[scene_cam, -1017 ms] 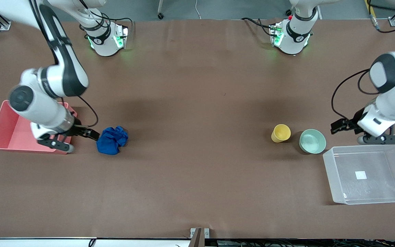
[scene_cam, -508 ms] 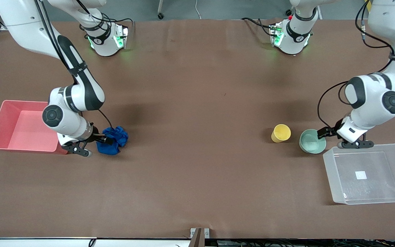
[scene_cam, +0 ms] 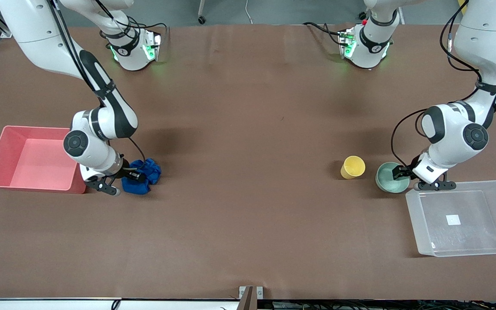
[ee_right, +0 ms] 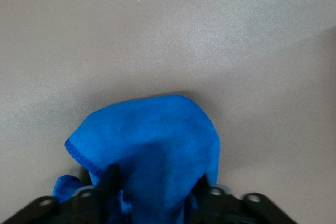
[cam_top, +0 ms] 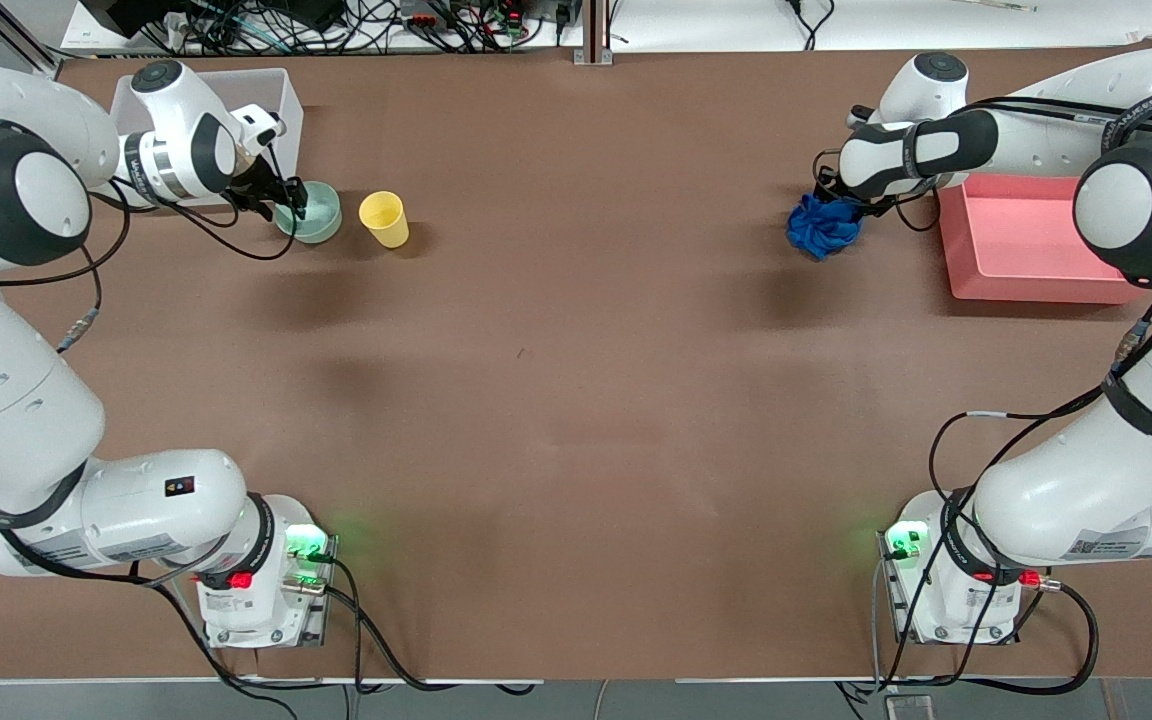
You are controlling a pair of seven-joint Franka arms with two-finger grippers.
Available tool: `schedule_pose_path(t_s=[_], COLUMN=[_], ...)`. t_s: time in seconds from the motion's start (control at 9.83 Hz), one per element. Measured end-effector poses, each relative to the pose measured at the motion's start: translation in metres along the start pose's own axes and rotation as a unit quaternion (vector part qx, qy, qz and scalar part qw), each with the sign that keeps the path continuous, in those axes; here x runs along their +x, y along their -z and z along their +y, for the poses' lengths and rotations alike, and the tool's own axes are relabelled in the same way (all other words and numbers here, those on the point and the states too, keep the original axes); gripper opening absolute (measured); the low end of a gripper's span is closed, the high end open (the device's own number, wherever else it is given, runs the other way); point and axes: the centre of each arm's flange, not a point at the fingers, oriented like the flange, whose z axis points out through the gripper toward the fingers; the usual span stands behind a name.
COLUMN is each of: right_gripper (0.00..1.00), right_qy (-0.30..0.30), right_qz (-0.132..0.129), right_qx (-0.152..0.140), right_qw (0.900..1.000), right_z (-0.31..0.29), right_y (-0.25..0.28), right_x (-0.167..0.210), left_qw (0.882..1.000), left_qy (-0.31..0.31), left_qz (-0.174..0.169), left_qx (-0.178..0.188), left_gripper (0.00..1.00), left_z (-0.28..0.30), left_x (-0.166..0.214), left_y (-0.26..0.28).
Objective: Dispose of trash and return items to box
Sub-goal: 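Carry the cloth into the pink bin while the left gripper lowers the bowl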
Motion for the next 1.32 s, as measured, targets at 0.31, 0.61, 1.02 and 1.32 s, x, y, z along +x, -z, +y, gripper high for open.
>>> schedule_pose_path(t_s=[0.31,0.61,1.02,1.32], right_gripper=[0.08,0.07,0.07,0.07], right_qy=[0.003,0.008,0.091,0.170], right_qz=[-0.004,-0.038,-0.095,-0.088], right_qx=[-0.002,-0.022,-0.051,-0.055], right_qw=[1.000,0.999,0.990,0.980], right_z=[0.000,-0.011,0.013,0.159], right_y=[-0.004,0.030,0.215,0.269], right_x=[-0.004,0.017,0.064,0.100], left_qw=[1.000,1.000,0.997,0.997], left_qy=[-0.003,-0.012,-0.044,-0.042], left_qz=[0.003,0.018,0.059,0.057], left_qx=[-0.001,0.003,0.010,0.008], left_gripper=[0.09,0.03,0.03,0.03], left_z=[0.004,0.008,0.003,-0.048], left_x=[0.002,0.015,0.071,0.122], left_y=[0.003,0.067,0.182,0.159])
